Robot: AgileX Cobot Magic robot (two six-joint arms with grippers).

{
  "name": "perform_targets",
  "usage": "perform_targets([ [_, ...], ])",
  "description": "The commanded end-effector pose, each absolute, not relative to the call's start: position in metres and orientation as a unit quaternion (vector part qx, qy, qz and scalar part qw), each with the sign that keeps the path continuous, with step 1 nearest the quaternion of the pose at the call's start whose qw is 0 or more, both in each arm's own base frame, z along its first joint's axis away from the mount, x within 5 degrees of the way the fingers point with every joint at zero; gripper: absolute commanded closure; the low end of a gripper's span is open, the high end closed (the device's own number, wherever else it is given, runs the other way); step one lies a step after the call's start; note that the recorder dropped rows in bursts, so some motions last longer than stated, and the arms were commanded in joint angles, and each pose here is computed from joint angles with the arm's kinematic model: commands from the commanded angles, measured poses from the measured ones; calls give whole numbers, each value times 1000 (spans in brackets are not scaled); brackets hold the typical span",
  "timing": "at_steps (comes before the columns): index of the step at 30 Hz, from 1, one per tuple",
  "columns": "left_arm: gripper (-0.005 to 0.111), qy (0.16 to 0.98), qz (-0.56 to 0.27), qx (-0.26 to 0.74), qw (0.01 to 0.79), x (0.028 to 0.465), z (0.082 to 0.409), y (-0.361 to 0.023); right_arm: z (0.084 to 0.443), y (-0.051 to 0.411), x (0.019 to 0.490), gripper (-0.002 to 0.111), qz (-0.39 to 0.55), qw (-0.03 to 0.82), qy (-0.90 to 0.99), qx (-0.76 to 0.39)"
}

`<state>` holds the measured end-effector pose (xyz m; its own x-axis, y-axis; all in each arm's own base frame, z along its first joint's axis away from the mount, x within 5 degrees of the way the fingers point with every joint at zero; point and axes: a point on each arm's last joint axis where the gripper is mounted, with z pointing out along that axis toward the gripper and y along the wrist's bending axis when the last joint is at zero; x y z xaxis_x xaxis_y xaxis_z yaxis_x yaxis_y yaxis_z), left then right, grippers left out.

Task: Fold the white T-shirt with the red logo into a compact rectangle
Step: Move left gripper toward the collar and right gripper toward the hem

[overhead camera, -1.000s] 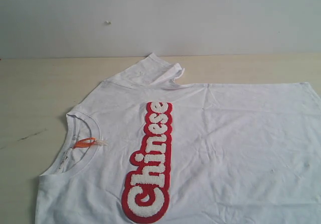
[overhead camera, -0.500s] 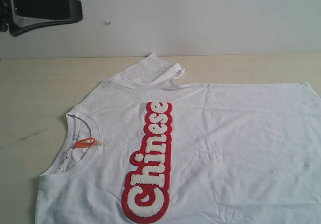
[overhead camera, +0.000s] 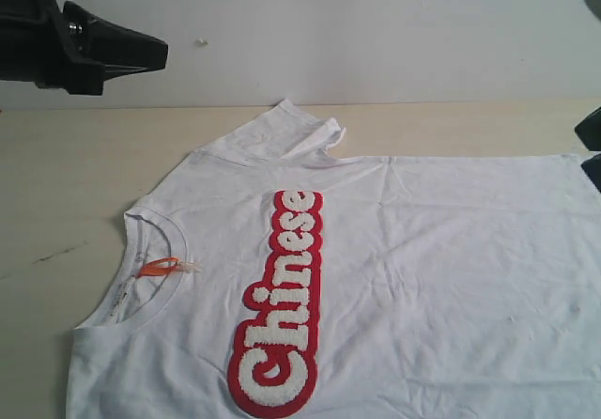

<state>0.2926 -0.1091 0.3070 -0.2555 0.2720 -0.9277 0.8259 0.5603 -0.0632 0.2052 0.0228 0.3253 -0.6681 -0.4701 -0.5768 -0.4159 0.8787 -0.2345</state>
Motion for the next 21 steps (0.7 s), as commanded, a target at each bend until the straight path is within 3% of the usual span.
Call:
perform_targets([
  [1, 107, 724, -230, 399, 514, 298, 309, -105, 313, 25, 222, 108, -43, 304, 915, -260],
  [7, 107, 668, -158, 492, 536, 296, 304, -104, 310, 25, 226, 108, -46, 299, 914, -272],
  [11, 107, 633, -91, 560, 527, 284, 283, -99, 311, 26, 228, 108, -51, 310, 907, -279],
  [14, 107, 656, -68, 552, 510, 280, 268, -93, 313, 26, 231, 108, -55, 328, 902, -277],
  [21, 107, 670, -100, 524, 516, 271, 277, -95, 313, 26, 231, 108, -55, 331, 901, -276],
])
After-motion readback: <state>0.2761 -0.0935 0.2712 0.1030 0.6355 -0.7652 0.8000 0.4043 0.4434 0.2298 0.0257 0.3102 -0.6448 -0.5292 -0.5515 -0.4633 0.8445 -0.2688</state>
